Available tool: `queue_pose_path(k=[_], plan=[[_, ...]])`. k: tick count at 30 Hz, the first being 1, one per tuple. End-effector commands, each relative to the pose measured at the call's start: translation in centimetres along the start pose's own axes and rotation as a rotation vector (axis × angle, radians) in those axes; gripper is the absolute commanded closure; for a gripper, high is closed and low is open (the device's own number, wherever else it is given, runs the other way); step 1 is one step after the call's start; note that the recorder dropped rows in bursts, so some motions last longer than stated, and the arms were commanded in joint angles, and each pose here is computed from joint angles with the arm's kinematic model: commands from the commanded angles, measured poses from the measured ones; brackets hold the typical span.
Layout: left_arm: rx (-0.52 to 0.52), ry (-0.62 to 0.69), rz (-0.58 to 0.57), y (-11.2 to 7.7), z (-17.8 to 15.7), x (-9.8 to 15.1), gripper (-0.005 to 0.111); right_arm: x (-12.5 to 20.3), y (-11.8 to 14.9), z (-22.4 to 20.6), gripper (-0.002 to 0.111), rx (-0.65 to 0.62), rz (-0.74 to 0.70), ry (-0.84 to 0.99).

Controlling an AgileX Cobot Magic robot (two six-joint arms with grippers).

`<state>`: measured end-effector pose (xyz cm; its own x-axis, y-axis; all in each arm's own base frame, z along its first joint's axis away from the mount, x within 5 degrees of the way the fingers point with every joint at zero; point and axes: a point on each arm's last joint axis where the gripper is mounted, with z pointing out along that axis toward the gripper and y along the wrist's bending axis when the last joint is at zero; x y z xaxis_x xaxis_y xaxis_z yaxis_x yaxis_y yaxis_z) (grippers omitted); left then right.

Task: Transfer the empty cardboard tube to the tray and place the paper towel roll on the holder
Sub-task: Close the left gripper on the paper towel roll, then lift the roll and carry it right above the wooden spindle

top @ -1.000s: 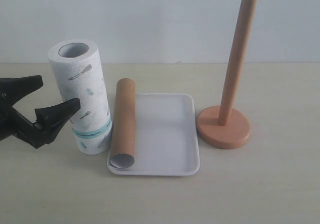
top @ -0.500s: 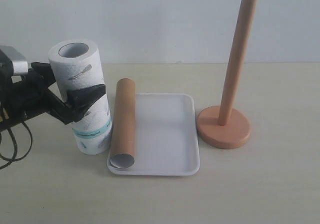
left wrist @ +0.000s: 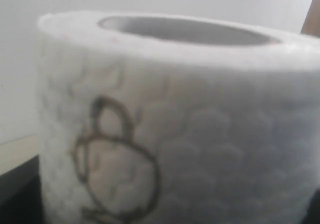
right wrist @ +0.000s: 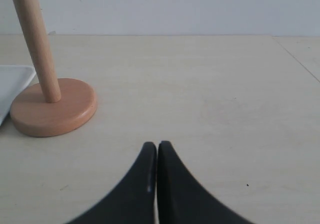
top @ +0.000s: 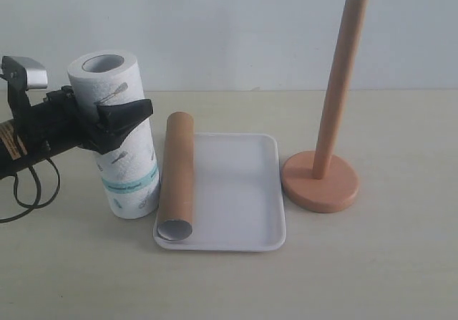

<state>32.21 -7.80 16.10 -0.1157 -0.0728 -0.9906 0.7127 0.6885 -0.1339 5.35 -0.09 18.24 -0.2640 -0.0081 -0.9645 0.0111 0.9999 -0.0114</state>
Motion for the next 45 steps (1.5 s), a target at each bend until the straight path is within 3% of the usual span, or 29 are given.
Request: queue_pose_path(k=[1, 8, 12, 15, 20, 24, 27, 33, 36, 40, 45], plan=[[0.018, -0.004, -0.008, -0.2, 0.2, -0.1, 0.1, 0.1, 0.0, 0.0, 0.109, 0.004, 0.002, -0.006], [0.051, 0.013, -0.043, -0.5, 0.2, 0.0, 0.101, 0.1, 0.0, 0.0, 0.109, 0.004, 0.002, -0.006], [0.053, -0.016, -0.012, -0.7, -0.1, -1.3, 0.101, 0.1, 0.0, 0.0, 0.109, 0.004, 0.002, -0.006], [0.037, -0.069, 0.039, -0.7, -0.9, -3.6, 0.101, 0.1, 0.0, 0.0, 0.109, 0.004, 0.002, -0.006], [-0.001, -0.207, 0.087, -1.3, -3.6, -9.5, 0.101, 0.1, 0.0, 0.0, 0.109, 0.004, 0.002, -0.006], [0.007, -0.333, 0.131, -3.6, -6.3, -14.5, 0.101, 0.1, 0.0, 0.0, 0.109, 0.004, 0.002, -0.006], [-0.013, -0.322, 0.102, -5.2, -7.6, -16.5, 0.101, 0.1, 0.0, 0.0, 0.109, 0.004, 0.002, -0.006], [0.012, -0.277, 0.181, -8.0, -9.3, -18.2, 0.101, 0.1, 0.0, 0.0, 0.109, 0.004, 0.002, -0.006], [0.04, -0.277, 0.129, -8.7, -9.6, -18.6, 0.101, 0.1, 0.0, 0.0, 0.109, 0.004, 0.002, -0.006], [0.106, -0.282, 0.141, -9.8, -9.0, -19.3, 0.101, 0.1, 0.0, 0.0, 0.109, 0.004, 0.002, -0.006], [0.219, -0.269, 0.144, -13.1, -7.0, -20.2, 0.103, 0.1, 0.0, 0.0, 0.109, 0.004, 0.002, -0.006]])
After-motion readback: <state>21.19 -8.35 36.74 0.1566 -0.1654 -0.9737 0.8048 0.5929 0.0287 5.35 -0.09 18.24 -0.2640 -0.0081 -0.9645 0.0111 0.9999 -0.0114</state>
